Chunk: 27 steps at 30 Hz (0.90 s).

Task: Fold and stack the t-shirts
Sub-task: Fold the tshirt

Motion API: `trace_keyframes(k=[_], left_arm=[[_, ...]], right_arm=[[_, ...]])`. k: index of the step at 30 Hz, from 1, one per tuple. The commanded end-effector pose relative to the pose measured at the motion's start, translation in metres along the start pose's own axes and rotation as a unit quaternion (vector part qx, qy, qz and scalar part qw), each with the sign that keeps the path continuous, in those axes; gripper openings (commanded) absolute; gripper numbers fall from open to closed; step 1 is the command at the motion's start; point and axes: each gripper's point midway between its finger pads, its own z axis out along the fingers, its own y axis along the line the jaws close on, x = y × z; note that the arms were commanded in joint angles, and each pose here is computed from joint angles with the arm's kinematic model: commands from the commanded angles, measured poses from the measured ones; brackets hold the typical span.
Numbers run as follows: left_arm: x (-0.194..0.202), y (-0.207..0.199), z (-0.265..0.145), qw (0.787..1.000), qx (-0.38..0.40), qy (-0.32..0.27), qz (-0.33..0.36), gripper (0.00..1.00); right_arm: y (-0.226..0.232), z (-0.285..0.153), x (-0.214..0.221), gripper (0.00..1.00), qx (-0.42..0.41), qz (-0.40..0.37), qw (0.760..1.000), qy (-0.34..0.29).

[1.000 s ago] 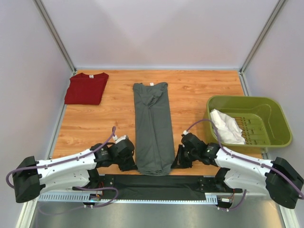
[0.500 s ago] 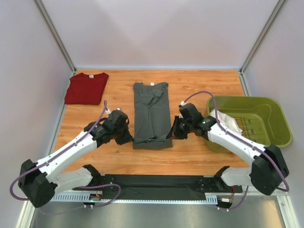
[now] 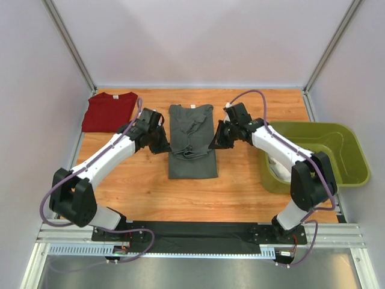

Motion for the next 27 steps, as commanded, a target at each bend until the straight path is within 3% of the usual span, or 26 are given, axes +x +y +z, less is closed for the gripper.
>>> trace_keyframes(k=[1,14,27], left_arm=[[-0.015,-0.013,0.009,0.999,0.028,0.004,0.024,0.0],[-0.062,-0.015,0.049,0.999,0.028,0.005,0.016,0.0],[-0.064,-0.007,0.083,1.0,0.012,0.021,-0.008,0.0]], right_arm=[[0.017,0.01,-0.023,0.0,-0.024,-0.034,0.999,-0.003],[-0.014,0.048,-0.059,0.0,-0.005,0.006,1.0,0.016],[-0.041,0.076,-0.075,0.0,0.027,0.017,0.999,0.034]])
